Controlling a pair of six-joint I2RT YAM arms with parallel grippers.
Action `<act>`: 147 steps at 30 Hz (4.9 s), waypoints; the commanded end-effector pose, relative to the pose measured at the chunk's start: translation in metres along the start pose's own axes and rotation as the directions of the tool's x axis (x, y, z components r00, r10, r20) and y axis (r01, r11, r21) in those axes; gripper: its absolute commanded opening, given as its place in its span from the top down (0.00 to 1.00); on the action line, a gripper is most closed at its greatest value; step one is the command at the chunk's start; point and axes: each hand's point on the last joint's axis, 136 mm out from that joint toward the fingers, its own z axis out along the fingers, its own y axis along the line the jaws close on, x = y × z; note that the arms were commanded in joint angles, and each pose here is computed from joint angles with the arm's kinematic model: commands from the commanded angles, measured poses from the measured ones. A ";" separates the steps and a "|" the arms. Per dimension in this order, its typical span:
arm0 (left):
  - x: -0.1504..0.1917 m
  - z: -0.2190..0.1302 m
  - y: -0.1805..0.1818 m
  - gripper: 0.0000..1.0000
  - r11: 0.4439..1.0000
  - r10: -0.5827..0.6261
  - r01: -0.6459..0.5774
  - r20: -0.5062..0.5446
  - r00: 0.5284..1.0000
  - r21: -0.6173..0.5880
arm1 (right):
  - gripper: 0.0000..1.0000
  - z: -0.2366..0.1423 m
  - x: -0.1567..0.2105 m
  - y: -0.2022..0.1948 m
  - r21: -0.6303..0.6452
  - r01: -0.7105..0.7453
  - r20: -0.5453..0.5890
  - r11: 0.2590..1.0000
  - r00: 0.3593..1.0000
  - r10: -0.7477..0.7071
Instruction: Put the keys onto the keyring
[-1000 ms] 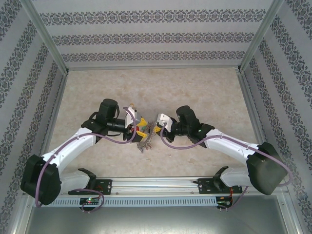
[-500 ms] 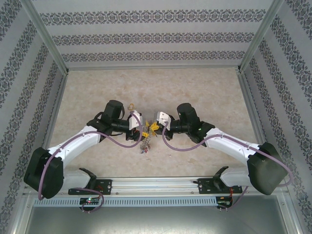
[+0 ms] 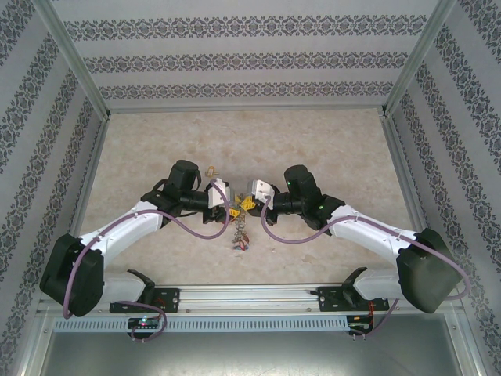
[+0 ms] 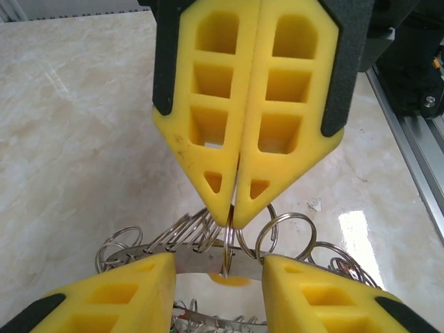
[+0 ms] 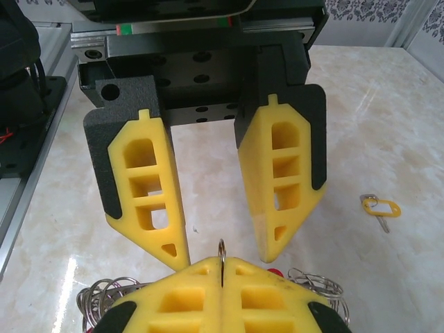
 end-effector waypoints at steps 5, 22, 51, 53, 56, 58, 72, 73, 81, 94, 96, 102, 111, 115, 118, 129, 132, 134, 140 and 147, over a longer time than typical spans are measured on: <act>-0.010 -0.002 -0.009 0.76 0.996 0.071 -0.072 0.023 0.997 0.050 | 1.00 -0.003 -0.025 -0.003 -0.022 0.061 0.075 0.998 0.995 -0.059; -0.008 -0.007 -0.003 0.74 0.994 0.096 -0.096 -0.009 0.995 0.048 | 1.00 -0.005 -0.022 -0.001 -0.050 0.047 0.072 0.998 0.996 -0.044; -0.011 -0.045 0.018 0.62 0.993 0.084 -0.085 -0.017 0.996 -0.077 | 1.00 -0.005 -0.020 -0.004 -0.038 0.044 0.056 0.998 0.998 -0.042; -0.015 -0.042 0.016 0.65 0.996 0.071 -0.070 0.016 0.997 -0.045 | 1.00 -0.004 -0.020 -0.005 -0.038 0.046 0.056 0.998 0.997 -0.044; -0.019 -0.036 0.017 0.67 0.997 0.067 -0.067 0.036 0.997 -0.024 | 1.00 -0.004 -0.022 -0.005 -0.038 0.048 0.059 0.998 0.997 -0.046; -0.020 -0.029 0.015 0.68 0.997 0.075 -0.075 0.039 0.996 -0.006 | 1.00 -0.003 -0.022 -0.005 -0.040 0.048 0.060 0.998 0.997 -0.046; -0.020 -0.005 0.003 0.70 0.995 0.061 -0.067 0.072 0.996 0.079 | 1.00 -0.001 -0.023 -0.003 -0.046 0.044 0.060 0.998 0.997 -0.042; -0.020 -0.004 0.002 0.71 0.994 0.061 -0.067 0.075 0.995 0.082 | 1.00 -0.001 -0.024 -0.003 -0.046 0.047 0.062 0.998 0.997 -0.044; -0.016 0.000 -0.009 0.74 0.991 0.056 -0.063 0.065 0.996 0.114 | 1.00 0.000 -0.025 -0.005 -0.039 0.047 0.065 0.998 0.997 -0.045; 0.002 0.006 -0.009 0.75 0.994 0.059 -0.058 -0.011 0.998 0.094 | 1.00 0.000 -0.023 -0.003 -0.044 0.051 0.063 0.998 0.997 -0.048; 0.005 0.006 -0.009 0.79 0.994 0.063 -0.061 -0.020 0.998 0.090 | 1.00 0.000 -0.022 -0.002 -0.045 0.049 0.062 0.998 0.997 -0.046; -0.002 0.006 -0.007 0.96 0.994 0.061 -0.061 0.005 0.998 0.094 | 1.00 0.000 -0.020 -0.001 -0.046 0.048 0.061 0.998 0.997 -0.045; -0.007 0.007 0.002 1.00 0.997 0.061 -0.062 0.032 0.998 0.037 | 0.96 -0.001 -0.015 -0.004 -0.031 0.031 0.036 0.999 0.999 -0.029; -0.004 0.005 0.004 1.00 0.999 0.053 -0.053 0.012 0.999 0.011 | 0.72 -0.013 -0.007 -0.007 -0.012 0.029 0.009 0.999 1.000 -0.029; -0.004 0.004 0.004 1.00 0.999 0.047 -0.047 0.017 0.999 -0.005 | 0.64 -0.027 -0.004 -0.010 0.018 0.014 0.017 1.000 1.000 -0.014; -0.030 -0.013 0.013 1.00 0.998 -0.022 0.028 0.114 0.993 -0.055 | 0.58 -0.039 0.014 -0.006 0.110 -0.020 -0.021 0.994 1.000 0.022; -0.036 -0.019 0.012 1.00 0.997 -0.038 0.045 0.130 0.991 -0.054 | 0.59 -0.030 0.016 -0.007 0.124 -0.017 -0.045 0.992 0.999 0.022; -0.040 -0.022 0.008 1.00 0.999 -0.033 0.039 0.141 0.989 -0.037 | 0.59 -0.025 0.019 -0.013 0.157 -0.011 -0.067 0.988 0.998 0.022; -0.048 -0.026 0.003 1.00 1.000 -0.029 0.030 0.164 0.986 -0.008 | 0.60 -0.009 0.009 -0.029 0.228 0.002 -0.060 0.974 0.998 0.012; -0.047 -0.025 0.008 1.00 0.998 -0.055 0.059 0.162 0.985 -0.020 | 0.66 0.001 -0.001 -0.033 0.222 -0.035 -0.004 0.974 0.999 0.037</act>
